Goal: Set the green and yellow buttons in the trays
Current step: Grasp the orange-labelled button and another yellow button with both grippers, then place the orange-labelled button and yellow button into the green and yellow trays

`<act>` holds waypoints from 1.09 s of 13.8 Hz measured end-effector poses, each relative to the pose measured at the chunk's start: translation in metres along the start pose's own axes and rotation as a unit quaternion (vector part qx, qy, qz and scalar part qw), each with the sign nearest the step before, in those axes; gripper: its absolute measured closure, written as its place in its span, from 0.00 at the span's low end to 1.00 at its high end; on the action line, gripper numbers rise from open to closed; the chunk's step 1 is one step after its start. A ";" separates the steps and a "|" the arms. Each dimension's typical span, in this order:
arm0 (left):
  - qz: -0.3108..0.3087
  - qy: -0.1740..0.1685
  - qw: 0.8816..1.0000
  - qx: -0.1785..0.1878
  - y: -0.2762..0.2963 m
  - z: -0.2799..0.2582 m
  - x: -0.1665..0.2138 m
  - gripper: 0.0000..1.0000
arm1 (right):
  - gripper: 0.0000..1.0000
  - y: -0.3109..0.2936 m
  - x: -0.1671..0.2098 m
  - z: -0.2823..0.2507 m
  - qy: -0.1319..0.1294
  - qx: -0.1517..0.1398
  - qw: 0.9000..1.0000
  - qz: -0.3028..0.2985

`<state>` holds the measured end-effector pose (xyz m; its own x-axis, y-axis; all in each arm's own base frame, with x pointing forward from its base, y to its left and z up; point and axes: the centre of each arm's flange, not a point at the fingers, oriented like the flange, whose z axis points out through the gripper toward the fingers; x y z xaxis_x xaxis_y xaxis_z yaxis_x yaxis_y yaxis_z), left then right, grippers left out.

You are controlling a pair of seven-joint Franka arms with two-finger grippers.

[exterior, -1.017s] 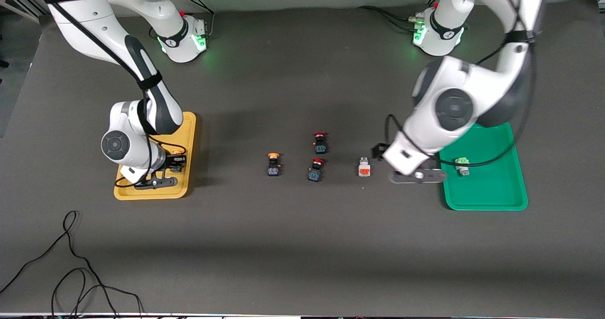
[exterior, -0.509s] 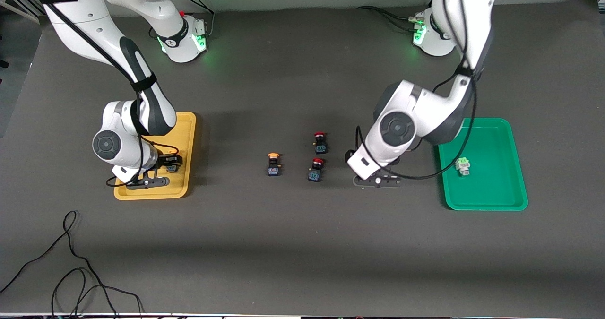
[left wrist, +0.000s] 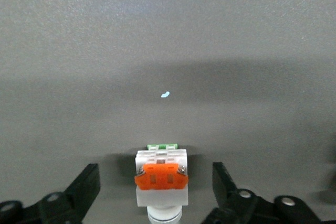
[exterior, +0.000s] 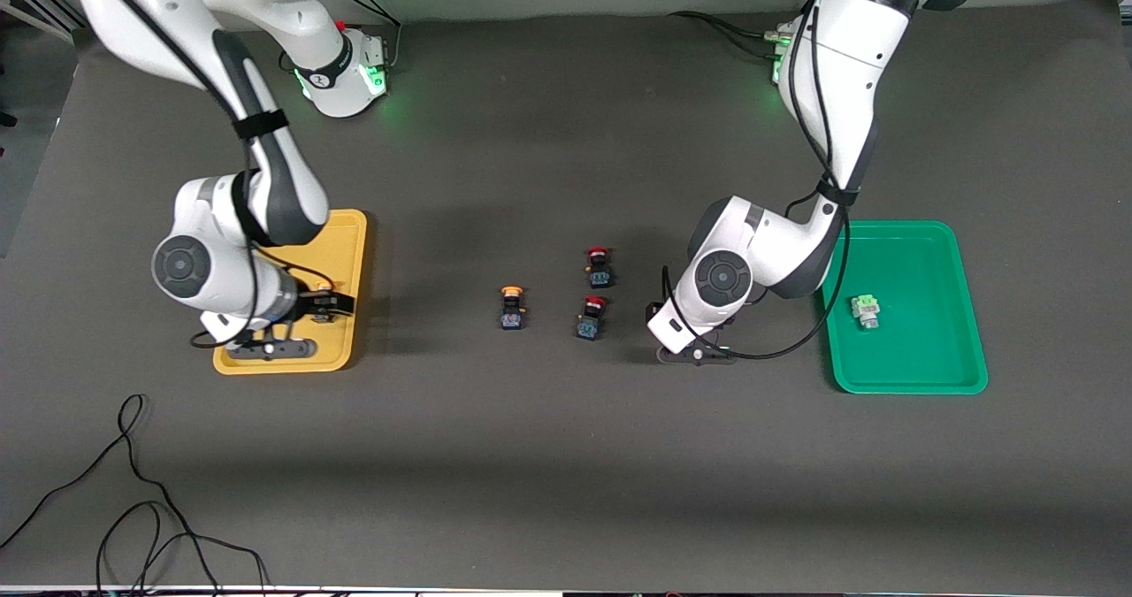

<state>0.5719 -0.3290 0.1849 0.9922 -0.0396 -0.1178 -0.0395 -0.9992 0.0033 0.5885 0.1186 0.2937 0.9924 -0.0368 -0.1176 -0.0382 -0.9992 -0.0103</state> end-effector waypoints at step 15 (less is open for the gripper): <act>-0.085 0.010 0.996 -0.018 -0.096 -0.244 -0.006 0.59 | 0.00 -0.263 -0.005 0.111 0.012 -0.021 0.999 0.038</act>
<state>0.5986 -0.2330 0.4280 0.9864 0.1308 -0.0992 0.1334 -0.9908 0.0209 0.5808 0.3835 0.1867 0.9893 -0.1115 -0.0936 -0.1082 -0.9934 0.0391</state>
